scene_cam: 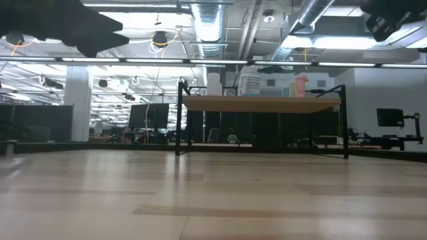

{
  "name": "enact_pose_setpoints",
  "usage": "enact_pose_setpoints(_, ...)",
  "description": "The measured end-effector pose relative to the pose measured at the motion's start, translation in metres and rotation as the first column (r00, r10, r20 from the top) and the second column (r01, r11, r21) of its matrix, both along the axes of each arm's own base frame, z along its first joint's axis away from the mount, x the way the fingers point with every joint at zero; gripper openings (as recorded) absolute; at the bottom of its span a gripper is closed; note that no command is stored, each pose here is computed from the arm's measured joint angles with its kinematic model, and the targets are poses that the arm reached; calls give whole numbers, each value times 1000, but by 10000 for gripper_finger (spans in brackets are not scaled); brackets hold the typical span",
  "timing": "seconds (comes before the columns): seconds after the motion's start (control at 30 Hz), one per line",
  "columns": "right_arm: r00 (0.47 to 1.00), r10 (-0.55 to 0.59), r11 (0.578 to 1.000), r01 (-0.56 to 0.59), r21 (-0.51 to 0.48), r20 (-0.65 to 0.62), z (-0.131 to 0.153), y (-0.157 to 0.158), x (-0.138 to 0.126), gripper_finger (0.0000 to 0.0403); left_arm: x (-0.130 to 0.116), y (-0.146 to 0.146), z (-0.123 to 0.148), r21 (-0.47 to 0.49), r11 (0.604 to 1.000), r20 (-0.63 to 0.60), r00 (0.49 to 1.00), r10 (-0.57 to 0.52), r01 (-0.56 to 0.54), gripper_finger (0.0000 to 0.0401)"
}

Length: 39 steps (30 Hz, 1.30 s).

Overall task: Pick and place medicine bottles onto shelf by color
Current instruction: Return to Home Position

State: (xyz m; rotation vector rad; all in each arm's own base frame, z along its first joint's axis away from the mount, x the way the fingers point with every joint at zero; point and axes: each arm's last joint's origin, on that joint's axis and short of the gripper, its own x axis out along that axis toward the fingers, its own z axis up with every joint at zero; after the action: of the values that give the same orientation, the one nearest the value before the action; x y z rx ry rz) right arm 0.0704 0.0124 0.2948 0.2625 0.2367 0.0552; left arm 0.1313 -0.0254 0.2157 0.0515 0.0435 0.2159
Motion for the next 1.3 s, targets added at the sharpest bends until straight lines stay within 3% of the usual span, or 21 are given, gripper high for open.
enact_pose_setpoints(0.2,999,1,1000,-1,5,42,-5,0,-1,101,-8,9,-15,-18,1000,41,999,19,-19,272)
enact_pose_setpoints(0.33,996,5,999,-1,-50,90,-11,1,6,101,-12,11,-20,-9,1000,47,999,28,-27,272)
enact_pose_setpoints(0.93,990,46,985,-23,-172,132,-73,7,32,101,-31,16,-40,-59,998,122,992,22,-15,272)
enact_pose_setpoints(1.3,984,67,968,-24,-252,167,-77,7,32,101,-34,17,-45,-104,994,95,994,46,-36,272)
